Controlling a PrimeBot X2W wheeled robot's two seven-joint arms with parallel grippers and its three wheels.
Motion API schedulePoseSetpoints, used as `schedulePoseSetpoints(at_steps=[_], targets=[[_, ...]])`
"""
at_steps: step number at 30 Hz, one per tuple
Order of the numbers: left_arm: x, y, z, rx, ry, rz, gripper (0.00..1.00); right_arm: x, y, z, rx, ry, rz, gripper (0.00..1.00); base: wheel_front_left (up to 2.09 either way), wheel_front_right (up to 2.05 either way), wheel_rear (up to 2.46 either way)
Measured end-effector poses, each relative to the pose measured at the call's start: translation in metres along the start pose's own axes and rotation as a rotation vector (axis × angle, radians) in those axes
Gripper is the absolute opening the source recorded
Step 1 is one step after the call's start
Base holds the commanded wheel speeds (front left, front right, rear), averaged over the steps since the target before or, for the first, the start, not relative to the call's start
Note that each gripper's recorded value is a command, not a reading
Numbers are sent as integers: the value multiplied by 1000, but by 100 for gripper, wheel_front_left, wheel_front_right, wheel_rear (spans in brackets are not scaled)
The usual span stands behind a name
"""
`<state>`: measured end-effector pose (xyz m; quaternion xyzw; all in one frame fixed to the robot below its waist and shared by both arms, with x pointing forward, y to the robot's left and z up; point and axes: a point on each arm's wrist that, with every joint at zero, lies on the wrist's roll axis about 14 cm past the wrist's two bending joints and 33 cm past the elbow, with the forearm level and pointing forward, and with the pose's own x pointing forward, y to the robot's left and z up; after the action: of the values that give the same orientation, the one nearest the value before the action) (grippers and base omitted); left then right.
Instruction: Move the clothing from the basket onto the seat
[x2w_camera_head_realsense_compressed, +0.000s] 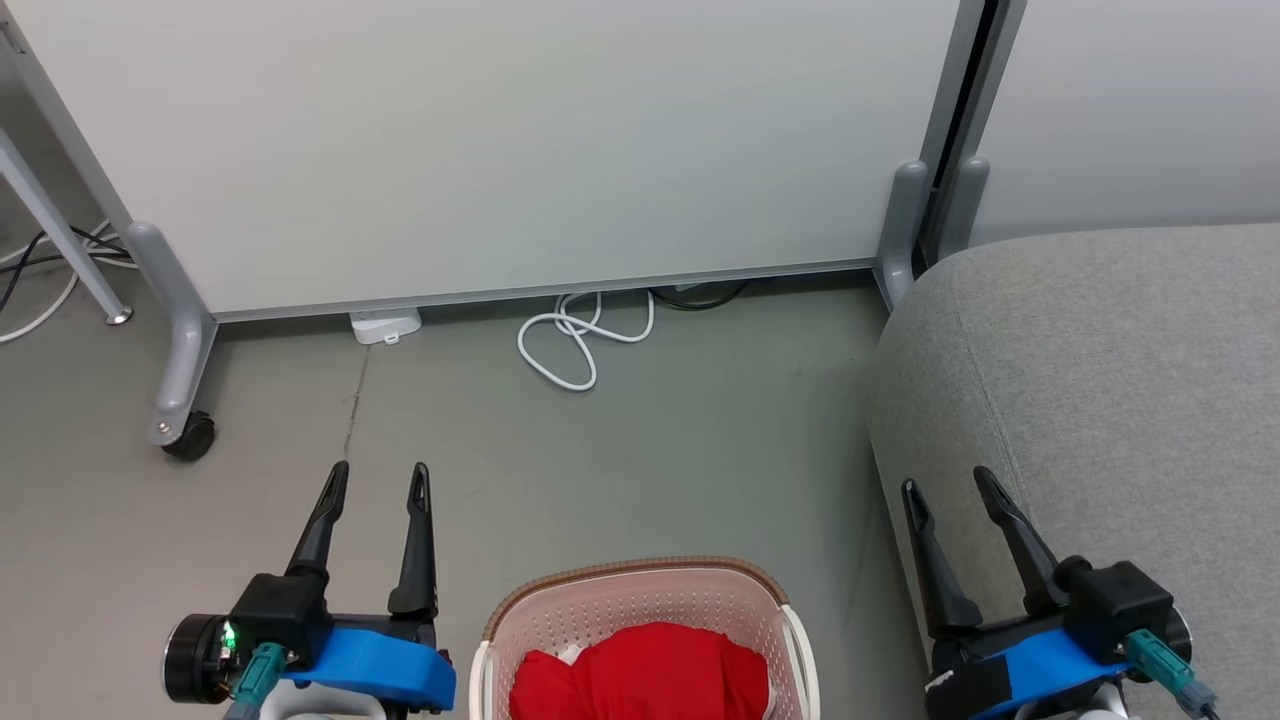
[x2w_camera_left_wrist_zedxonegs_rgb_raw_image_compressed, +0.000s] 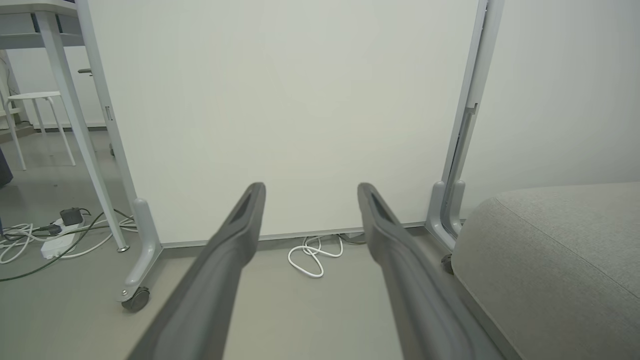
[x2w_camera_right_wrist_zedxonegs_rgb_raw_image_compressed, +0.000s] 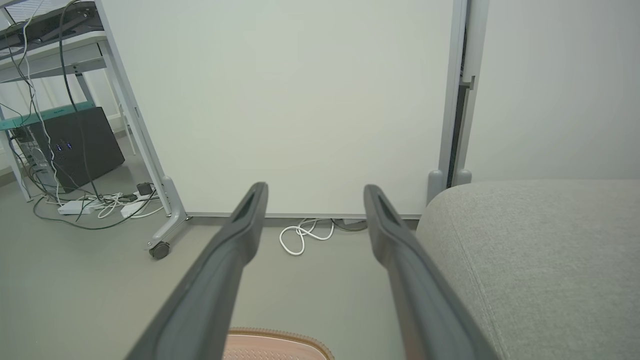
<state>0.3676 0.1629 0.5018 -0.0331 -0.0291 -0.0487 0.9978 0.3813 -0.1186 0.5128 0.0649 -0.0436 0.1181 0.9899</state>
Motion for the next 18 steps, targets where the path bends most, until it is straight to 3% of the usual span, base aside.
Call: schedulePoseSetpoints(at_steps=[18], targets=[[0,-1,-4,1,12,-8,100,-1,-1,-7,-12,21,-2,100,0,0,0]])
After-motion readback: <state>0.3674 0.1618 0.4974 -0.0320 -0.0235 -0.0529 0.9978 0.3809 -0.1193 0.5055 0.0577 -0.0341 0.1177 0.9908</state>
